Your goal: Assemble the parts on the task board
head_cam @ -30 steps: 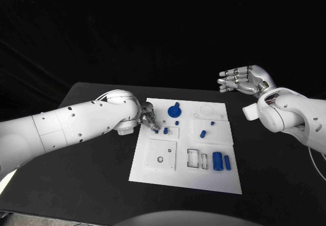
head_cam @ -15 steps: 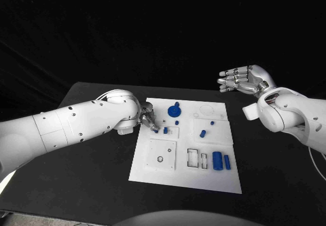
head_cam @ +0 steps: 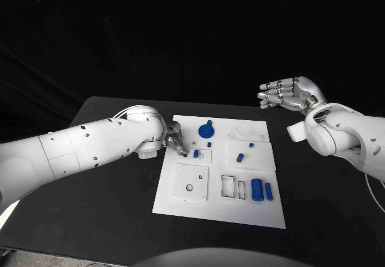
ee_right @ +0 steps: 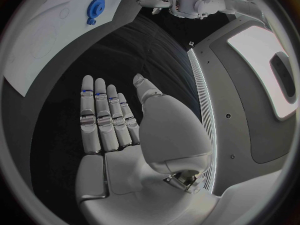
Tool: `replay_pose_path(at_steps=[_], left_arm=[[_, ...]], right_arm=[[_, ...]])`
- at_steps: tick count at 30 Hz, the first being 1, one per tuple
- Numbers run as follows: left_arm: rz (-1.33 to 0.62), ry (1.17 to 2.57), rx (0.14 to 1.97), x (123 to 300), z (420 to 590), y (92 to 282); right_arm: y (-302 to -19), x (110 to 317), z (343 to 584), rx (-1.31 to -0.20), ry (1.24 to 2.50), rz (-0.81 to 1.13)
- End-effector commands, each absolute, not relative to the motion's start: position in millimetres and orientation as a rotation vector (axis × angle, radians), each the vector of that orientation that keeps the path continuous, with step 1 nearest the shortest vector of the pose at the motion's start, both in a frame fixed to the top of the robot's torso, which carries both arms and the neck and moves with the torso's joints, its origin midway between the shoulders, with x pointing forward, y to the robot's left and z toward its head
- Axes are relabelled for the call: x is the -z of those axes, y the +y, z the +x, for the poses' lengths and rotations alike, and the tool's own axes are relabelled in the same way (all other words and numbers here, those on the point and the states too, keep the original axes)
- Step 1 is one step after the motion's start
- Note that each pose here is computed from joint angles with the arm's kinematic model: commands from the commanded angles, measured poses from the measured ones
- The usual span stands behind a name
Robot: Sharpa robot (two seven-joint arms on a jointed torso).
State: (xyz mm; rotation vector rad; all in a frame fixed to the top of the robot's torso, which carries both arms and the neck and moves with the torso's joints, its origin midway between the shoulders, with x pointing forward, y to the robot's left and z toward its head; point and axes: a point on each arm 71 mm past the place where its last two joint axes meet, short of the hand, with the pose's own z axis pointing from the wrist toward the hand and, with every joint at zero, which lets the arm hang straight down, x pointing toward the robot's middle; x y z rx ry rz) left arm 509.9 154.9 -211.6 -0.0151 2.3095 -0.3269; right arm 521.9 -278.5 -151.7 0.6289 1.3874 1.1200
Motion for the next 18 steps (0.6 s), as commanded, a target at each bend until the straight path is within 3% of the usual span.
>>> replay_pose_path(at_steps=[1,18], left_arm=[[0.016,2.354,0.294,219.0,505.6,154.3],[-0.027,2.403,0.275,222.6,507.2,151.2]], right_arm=[[-276.7,152.2,521.5,-1.133,1.397,0.616],[-274.2,151.8,519.9,-1.141,1.401,0.614]])
